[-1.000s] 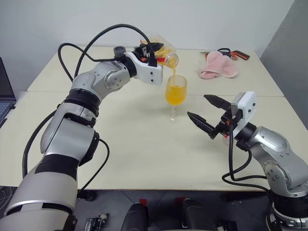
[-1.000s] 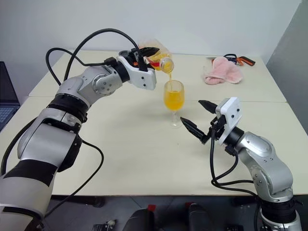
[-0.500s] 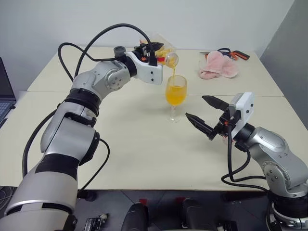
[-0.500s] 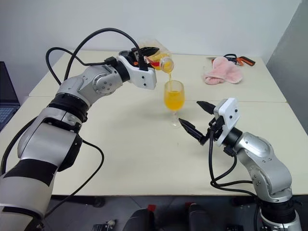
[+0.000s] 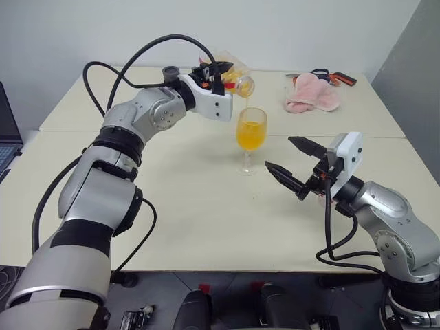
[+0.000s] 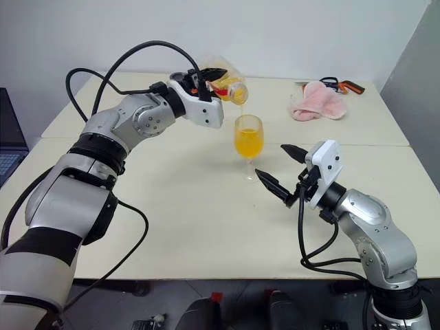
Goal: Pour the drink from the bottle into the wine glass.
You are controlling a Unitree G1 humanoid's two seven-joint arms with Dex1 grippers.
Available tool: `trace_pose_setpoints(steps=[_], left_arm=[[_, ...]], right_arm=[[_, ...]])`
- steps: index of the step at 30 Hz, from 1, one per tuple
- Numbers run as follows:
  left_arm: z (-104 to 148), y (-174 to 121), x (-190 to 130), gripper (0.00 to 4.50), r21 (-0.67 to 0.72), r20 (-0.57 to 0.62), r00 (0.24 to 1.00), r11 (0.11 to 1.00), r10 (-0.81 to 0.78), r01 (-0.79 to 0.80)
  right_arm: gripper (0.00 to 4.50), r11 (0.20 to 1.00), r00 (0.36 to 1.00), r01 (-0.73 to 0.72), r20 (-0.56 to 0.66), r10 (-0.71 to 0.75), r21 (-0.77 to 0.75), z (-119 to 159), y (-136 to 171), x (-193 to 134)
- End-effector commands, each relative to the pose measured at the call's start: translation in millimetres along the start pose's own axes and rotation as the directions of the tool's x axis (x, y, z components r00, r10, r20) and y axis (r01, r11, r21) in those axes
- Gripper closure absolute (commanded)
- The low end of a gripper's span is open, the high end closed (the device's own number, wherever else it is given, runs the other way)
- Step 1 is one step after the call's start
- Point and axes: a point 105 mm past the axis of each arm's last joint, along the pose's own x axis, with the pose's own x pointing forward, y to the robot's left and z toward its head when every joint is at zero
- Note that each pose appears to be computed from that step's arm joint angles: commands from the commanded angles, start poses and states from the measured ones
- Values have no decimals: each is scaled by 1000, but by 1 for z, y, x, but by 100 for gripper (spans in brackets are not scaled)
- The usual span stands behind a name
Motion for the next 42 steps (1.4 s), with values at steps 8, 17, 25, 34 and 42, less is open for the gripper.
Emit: trace_pose_setpoints(steps=[8,17,25,34,42], left_arm=[[-3,22,3,292,-232,-27,997,970,74,-78],[-19,23,-3,292,-653,-95,990,744,106,-143],[-62,-5,-53,292,-822,-307,951,492,44,-288],[-86,-37,-119,292,-823,-545,837,227,-55,-521],[-90,-64,-143,292,-793,-610,777,99,-155,-602]], right_arm=[[0,996,999,11,47,-7,-86,14,2,1],[0,990,994,-98,41,103,-99,20,21,6],[0,951,956,-292,-38,289,-99,19,49,15],[0,926,919,-372,-164,357,-67,-2,63,32],[0,922,918,-378,-163,362,-87,0,64,47]])
